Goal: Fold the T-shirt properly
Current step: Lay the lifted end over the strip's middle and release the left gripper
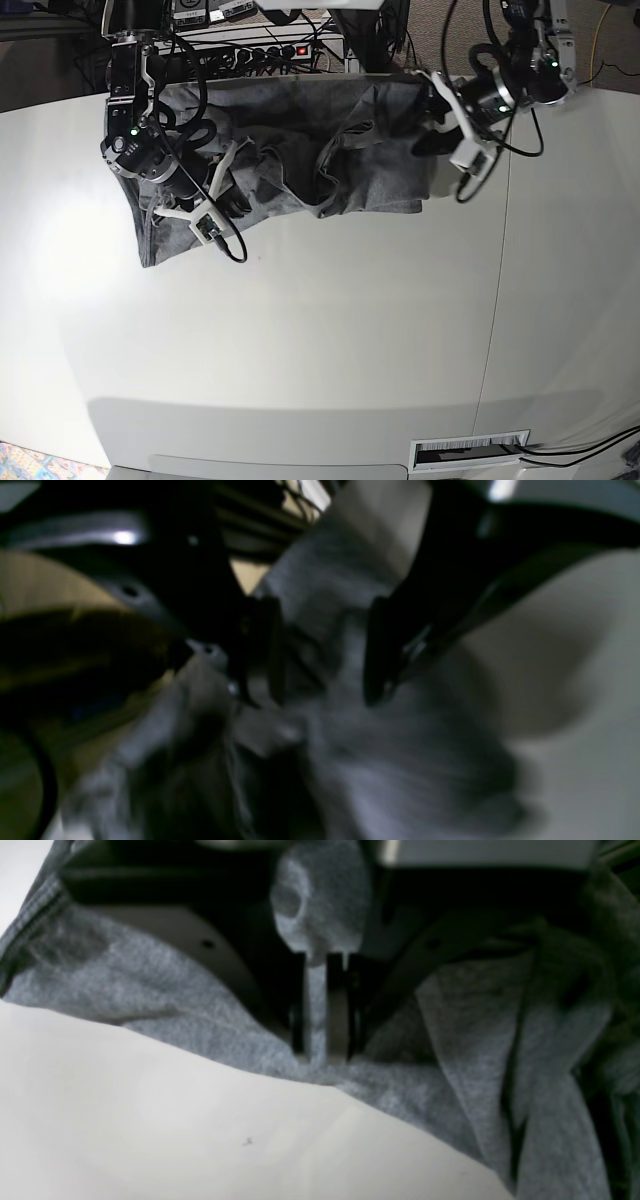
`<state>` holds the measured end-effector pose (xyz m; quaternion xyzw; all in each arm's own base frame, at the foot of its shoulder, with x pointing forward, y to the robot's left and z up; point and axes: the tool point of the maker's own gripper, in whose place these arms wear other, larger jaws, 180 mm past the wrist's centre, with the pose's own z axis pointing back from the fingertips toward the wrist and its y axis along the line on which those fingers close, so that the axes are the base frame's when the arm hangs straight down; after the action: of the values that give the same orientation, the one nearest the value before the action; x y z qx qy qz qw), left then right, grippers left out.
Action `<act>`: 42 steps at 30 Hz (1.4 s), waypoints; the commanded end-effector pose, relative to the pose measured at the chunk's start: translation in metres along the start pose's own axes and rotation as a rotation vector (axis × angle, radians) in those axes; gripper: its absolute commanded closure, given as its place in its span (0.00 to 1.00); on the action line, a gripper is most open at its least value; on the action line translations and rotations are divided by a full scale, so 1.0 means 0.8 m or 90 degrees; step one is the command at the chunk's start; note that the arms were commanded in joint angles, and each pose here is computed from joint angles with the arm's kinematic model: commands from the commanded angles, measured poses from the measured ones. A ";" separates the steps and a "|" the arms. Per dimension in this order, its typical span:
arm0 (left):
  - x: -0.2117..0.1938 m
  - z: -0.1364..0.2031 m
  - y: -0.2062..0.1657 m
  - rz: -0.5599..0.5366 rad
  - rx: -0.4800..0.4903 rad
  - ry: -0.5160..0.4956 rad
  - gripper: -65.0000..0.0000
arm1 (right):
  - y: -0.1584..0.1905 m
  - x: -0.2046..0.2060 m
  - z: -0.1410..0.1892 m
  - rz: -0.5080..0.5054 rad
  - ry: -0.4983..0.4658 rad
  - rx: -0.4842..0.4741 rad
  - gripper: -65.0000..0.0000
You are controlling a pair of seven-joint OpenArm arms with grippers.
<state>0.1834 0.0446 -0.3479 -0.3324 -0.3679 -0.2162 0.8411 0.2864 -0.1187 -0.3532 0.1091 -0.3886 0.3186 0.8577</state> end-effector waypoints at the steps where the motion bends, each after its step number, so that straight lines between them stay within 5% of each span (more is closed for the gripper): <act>1: 0.008 -0.002 -0.014 -0.015 -0.020 -0.019 0.60 | -0.007 0.019 0.005 0.009 -0.032 -0.008 0.91; 7: 0.008 -0.028 -0.056 -0.087 -0.049 -0.051 0.60 | -0.007 0.018 0.005 0.009 -0.030 -0.008 0.91; 13: -0.002 -0.045 -0.057 -0.178 -0.004 -0.023 0.60 | -0.007 0.018 0.005 0.009 -0.030 -0.008 0.91; 15: -0.001 -0.048 -0.059 -0.192 0.004 -0.023 0.68 | -0.007 0.019 0.005 0.009 -0.031 -0.008 0.91; 18: -0.006 -0.053 -0.089 -0.213 -0.059 -0.023 0.93 | -0.007 0.019 0.005 0.009 -0.031 -0.008 0.91; 20: -0.003 -0.056 -0.110 -0.212 -0.097 -0.035 1.00 | -0.007 0.019 0.005 0.009 -0.031 -0.008 0.91; 25: 0.017 -0.054 -0.170 -0.179 -0.192 -0.083 1.00 | -0.007 0.018 0.005 0.010 -0.031 -0.008 0.91; 30: 0.008 -0.055 -0.204 -0.198 -0.238 -0.060 0.99 | -0.007 0.019 0.005 0.010 -0.031 -0.008 0.91; 36: -0.003 -0.058 -0.202 -0.223 -0.227 -0.031 0.67 | -0.007 0.019 0.005 0.009 -0.031 -0.008 0.91; 42: -0.014 -0.062 -0.190 -0.260 -0.201 0.002 0.63 | -0.007 0.019 0.005 0.010 -0.031 -0.008 0.91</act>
<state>0.1150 -0.0924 -0.3235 -0.3737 -0.3914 -0.4220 0.7273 0.2863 -0.1188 -0.3533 0.1088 -0.3884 0.3187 0.8578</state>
